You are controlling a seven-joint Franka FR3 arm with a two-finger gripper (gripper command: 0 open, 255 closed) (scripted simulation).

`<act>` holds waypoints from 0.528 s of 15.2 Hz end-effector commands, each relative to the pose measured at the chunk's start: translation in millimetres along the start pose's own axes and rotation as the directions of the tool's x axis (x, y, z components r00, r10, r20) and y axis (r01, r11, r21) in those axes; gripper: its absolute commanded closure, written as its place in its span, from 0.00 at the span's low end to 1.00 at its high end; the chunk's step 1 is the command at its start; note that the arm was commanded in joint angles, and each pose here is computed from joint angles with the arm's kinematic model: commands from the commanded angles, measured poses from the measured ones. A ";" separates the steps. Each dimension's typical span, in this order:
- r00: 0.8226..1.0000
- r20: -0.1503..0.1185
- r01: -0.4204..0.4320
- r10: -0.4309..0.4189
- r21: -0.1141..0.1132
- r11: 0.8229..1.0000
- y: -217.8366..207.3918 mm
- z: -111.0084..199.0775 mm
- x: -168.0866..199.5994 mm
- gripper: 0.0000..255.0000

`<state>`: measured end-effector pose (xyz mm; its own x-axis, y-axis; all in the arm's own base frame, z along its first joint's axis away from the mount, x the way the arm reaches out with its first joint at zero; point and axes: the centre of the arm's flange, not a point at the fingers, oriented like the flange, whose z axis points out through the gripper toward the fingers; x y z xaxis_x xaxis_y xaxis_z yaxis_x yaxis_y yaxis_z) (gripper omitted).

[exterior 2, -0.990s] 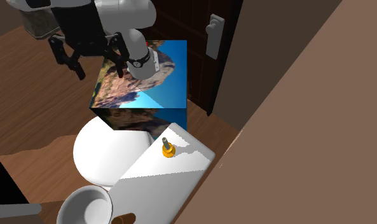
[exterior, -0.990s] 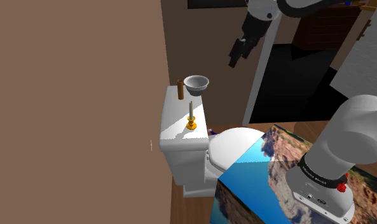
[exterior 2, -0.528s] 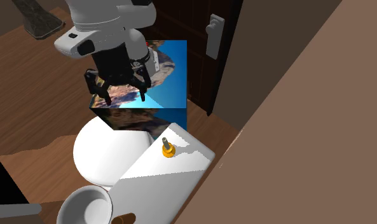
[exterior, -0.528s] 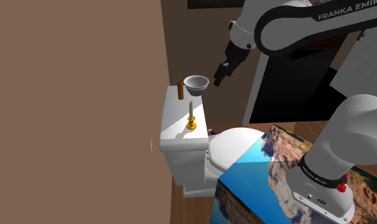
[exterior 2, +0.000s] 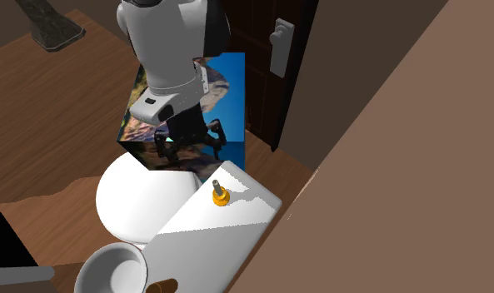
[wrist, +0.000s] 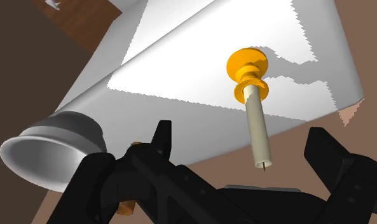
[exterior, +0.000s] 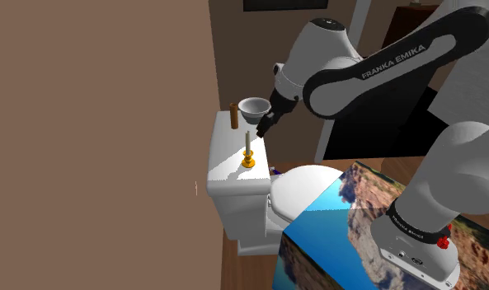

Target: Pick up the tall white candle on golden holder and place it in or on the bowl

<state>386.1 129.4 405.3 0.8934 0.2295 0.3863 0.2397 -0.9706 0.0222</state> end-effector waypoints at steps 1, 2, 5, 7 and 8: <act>1.000 -0.017 0.015 -0.015 0.012 1.000 -11.1 25.4 2.4 0.00; 0.999 -0.024 0.022 -0.022 0.017 1.000 -16.6 36.9 3.1 0.00; 0.999 -0.037 0.036 -0.035 0.026 0.999 -27.1 63.5 4.5 0.00; 0.999 -0.037 0.036 -0.035 0.026 0.999 -27.4 74.0 4.9 0.00; 0.999 -0.037 0.036 -0.035 0.026 0.999 -27.6 79.3 5.1 0.00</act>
<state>412.6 163.3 338.2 0.8705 0.2605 0.4175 0.2809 -0.9596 0.0129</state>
